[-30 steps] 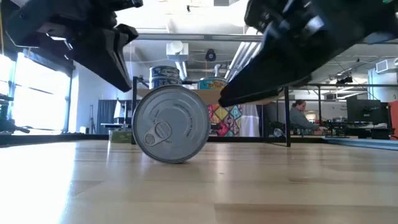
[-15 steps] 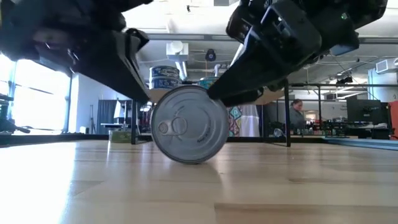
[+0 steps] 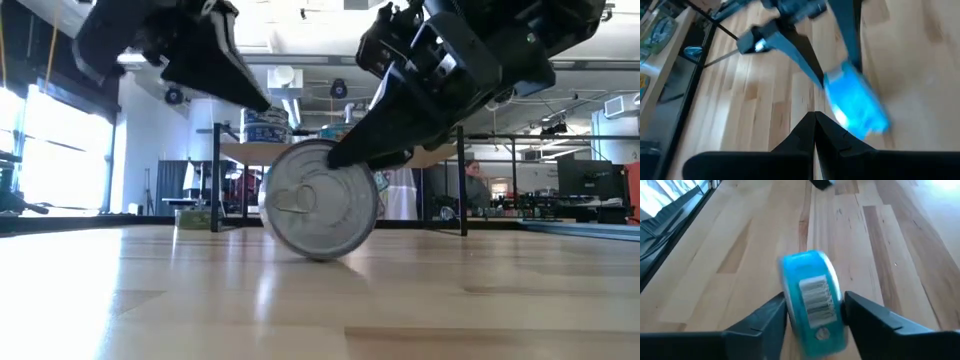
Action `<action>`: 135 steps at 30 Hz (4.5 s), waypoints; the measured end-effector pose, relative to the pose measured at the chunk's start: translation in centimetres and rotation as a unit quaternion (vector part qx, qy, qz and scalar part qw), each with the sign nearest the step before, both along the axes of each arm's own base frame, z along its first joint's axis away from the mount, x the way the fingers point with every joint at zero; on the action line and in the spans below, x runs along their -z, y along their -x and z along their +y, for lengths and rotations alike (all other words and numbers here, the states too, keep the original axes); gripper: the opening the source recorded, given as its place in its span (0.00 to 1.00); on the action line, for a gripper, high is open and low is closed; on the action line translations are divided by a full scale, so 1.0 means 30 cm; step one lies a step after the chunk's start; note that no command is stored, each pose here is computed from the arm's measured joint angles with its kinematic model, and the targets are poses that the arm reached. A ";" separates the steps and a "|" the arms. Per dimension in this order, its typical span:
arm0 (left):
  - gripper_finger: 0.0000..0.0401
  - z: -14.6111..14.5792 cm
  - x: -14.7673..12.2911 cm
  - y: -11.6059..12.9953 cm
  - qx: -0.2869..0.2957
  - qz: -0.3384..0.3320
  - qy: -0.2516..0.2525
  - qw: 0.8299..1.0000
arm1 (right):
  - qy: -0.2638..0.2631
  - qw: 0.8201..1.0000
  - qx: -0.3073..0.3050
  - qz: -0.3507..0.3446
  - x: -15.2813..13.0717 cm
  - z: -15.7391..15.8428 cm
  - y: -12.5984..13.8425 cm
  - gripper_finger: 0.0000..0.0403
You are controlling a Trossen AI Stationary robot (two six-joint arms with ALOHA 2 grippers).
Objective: Stack canned seafood by type on shelf
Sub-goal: Stack the yellow-blue tuna can on top of the other yellow-blue tuna can on the shelf
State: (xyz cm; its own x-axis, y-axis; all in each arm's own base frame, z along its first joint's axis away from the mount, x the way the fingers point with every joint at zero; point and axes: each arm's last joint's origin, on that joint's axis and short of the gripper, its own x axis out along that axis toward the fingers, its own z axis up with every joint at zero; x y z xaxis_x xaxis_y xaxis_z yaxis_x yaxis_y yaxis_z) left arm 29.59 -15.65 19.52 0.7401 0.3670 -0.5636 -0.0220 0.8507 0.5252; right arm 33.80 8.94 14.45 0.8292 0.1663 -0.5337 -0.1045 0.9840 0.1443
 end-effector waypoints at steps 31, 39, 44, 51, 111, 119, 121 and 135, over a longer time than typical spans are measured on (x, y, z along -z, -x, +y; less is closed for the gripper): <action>0.52 -0.056 0.115 -0.008 0.223 0.153 0.004 0.963 | -0.071 0.992 0.099 -0.003 -0.022 -0.117 -0.023 0.00; 0.44 -0.040 0.231 -0.059 0.221 0.179 -0.026 0.958 | -0.039 0.995 0.087 -0.018 -0.145 0.038 0.074 0.00; 0.35 -0.012 0.232 -0.088 0.248 0.174 -0.016 0.953 | -0.007 0.994 0.105 -0.026 -0.218 0.114 0.164 0.00; 0.17 0.051 0.235 -0.119 0.262 0.185 0.003 0.947 | -0.006 0.989 0.143 -0.034 -0.279 0.211 0.296 0.00; 0.00 0.173 -0.122 -0.206 0.082 0.072 -0.141 0.984 | 0.066 0.972 0.222 -0.044 -0.253 0.241 0.364 0.00; 0.00 0.248 -0.174 -0.241 0.070 0.082 -0.163 0.981 | 0.066 0.972 0.221 -0.044 -0.254 0.242 0.364 0.00; 0.00 0.270 -0.183 -0.250 0.065 0.082 -0.168 0.980 | 0.066 0.972 0.221 -0.044 -0.253 0.242 0.364 0.00; 0.00 0.435 -0.220 -0.280 0.001 0.112 -0.232 0.966 | 0.066 0.972 0.221 -0.044 -0.253 0.242 0.364 0.00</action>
State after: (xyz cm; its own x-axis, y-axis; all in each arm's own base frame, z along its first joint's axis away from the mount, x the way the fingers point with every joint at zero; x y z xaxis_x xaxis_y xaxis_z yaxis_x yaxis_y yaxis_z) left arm 37.99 -2.59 26.11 0.6199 0.6175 -0.4843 0.1372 0.5224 0.8416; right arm 22.87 16.19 22.05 0.8470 -0.2822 -0.4506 0.3271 0.9447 0.0233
